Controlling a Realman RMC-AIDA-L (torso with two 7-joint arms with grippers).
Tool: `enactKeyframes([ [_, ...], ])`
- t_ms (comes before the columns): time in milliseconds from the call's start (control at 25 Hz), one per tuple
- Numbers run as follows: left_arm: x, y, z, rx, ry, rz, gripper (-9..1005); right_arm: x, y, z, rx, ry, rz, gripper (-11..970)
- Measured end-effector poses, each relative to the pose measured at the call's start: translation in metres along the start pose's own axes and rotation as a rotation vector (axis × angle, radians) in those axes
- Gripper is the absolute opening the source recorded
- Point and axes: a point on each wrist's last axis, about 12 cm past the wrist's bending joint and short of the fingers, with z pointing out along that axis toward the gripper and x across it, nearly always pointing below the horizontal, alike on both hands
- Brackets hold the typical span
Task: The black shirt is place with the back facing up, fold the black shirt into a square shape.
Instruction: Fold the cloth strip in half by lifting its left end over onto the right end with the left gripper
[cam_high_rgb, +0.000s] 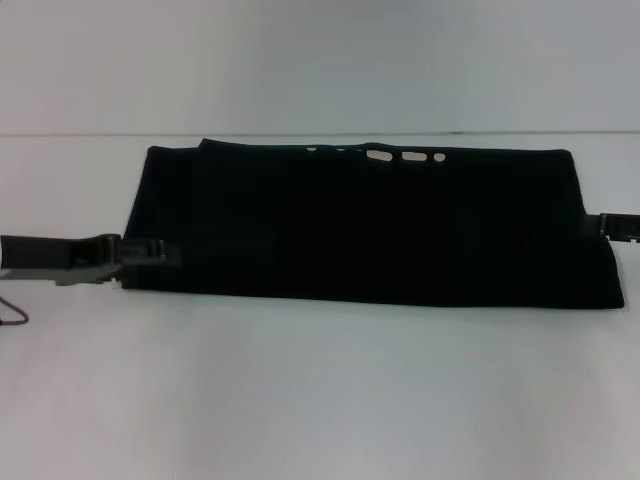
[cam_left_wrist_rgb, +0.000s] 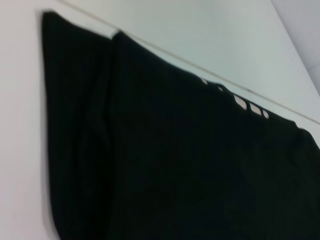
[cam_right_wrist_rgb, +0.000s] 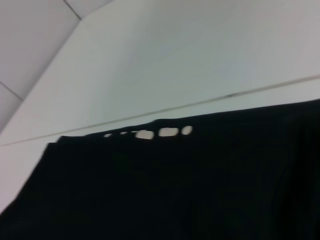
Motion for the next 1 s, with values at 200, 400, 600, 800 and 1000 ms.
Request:
enactKeyframes([
  [200, -0.009, 0.004, 0.005, -0.087, -0.028, 0.043, 939, 0.003, -0.003, -0.001, 0.015, 0.000, 0.013, 715],
  [400, -0.011, 0.005, 0.019, -0.172, -0.026, 0.113, 938, 0.004, -0.005, -0.003, 0.021, -0.006, 0.027, 715],
  [600, -0.011, 0.004, 0.030, -0.235, -0.016, 0.170, 937, 0.004, -0.006, -0.003, 0.023, -0.010, 0.029, 716],
  [800, -0.010, 0.003, 0.032, -0.239, -0.012, 0.188, 936, 0.004, -0.005, -0.003, 0.022, -0.012, 0.029, 710],
  [1000, -0.008, 0.002, 0.034, -0.228, 0.010, 0.217, 934, 0.003, -0.005, -0.003, 0.021, -0.013, 0.028, 699],
])
